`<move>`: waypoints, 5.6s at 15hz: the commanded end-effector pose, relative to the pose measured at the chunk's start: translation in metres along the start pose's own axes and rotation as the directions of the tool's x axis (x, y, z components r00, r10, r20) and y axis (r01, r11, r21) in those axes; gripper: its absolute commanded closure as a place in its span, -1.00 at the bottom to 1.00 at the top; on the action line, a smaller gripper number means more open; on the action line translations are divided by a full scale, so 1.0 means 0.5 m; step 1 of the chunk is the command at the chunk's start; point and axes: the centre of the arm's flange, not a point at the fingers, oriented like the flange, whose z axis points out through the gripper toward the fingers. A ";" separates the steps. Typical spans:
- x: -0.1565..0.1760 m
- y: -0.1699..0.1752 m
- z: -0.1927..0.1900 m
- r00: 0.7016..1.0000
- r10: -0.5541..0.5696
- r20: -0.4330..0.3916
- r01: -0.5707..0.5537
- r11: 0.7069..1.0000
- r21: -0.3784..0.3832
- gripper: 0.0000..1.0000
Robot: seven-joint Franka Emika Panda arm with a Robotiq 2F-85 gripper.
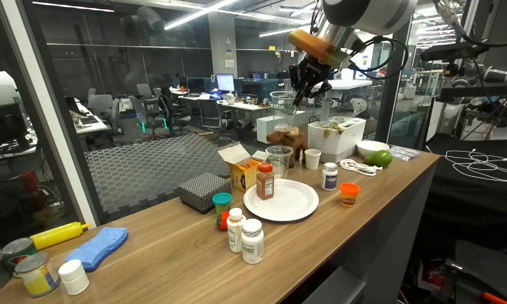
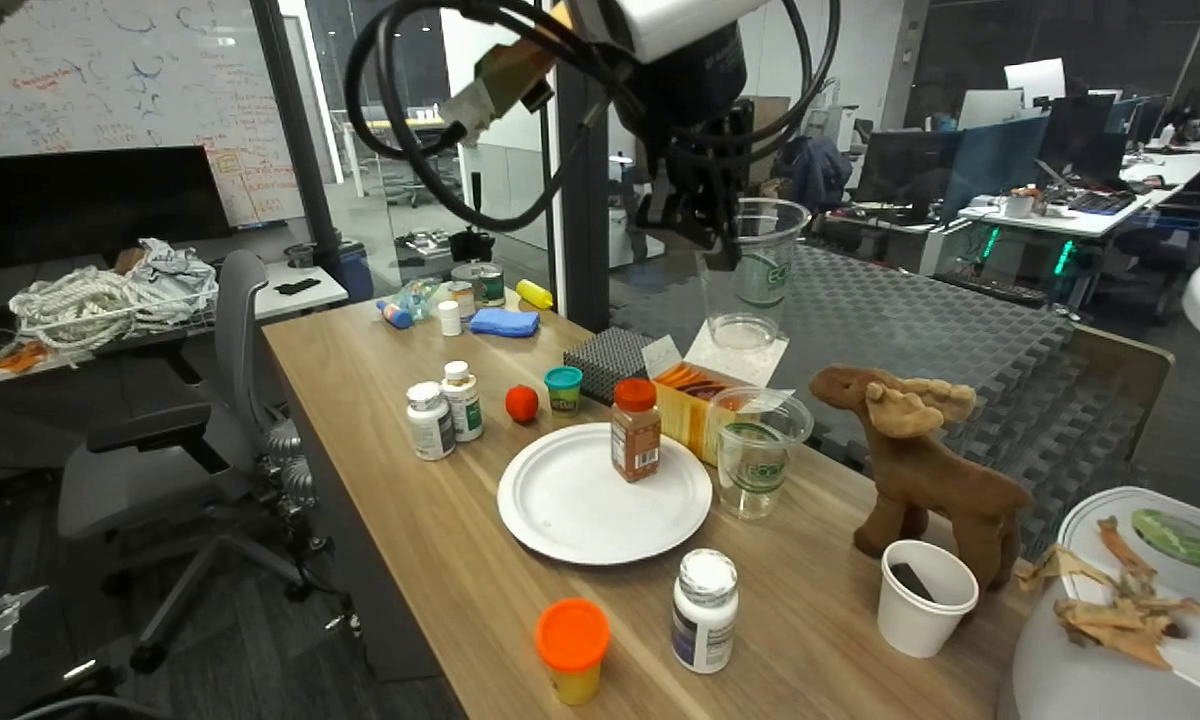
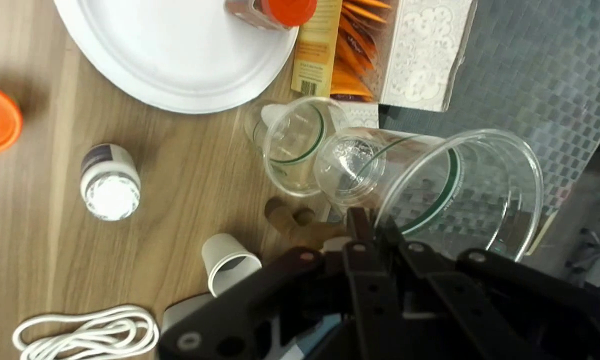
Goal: Pick up all the objects surrounding the white plate and arrange them on the plate, then pick up the cups and put them together
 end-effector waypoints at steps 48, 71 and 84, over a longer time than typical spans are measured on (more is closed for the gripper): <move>-0.032 0.069 0.111 0.791 -0.531 0.305 0.611 0.713 -0.343 -1.00; 0.094 0.167 0.311 0.734 -0.585 0.344 0.679 0.640 -0.360 -1.00; 0.114 0.192 0.352 0.715 -0.540 0.443 0.688 0.655 -0.313 -0.17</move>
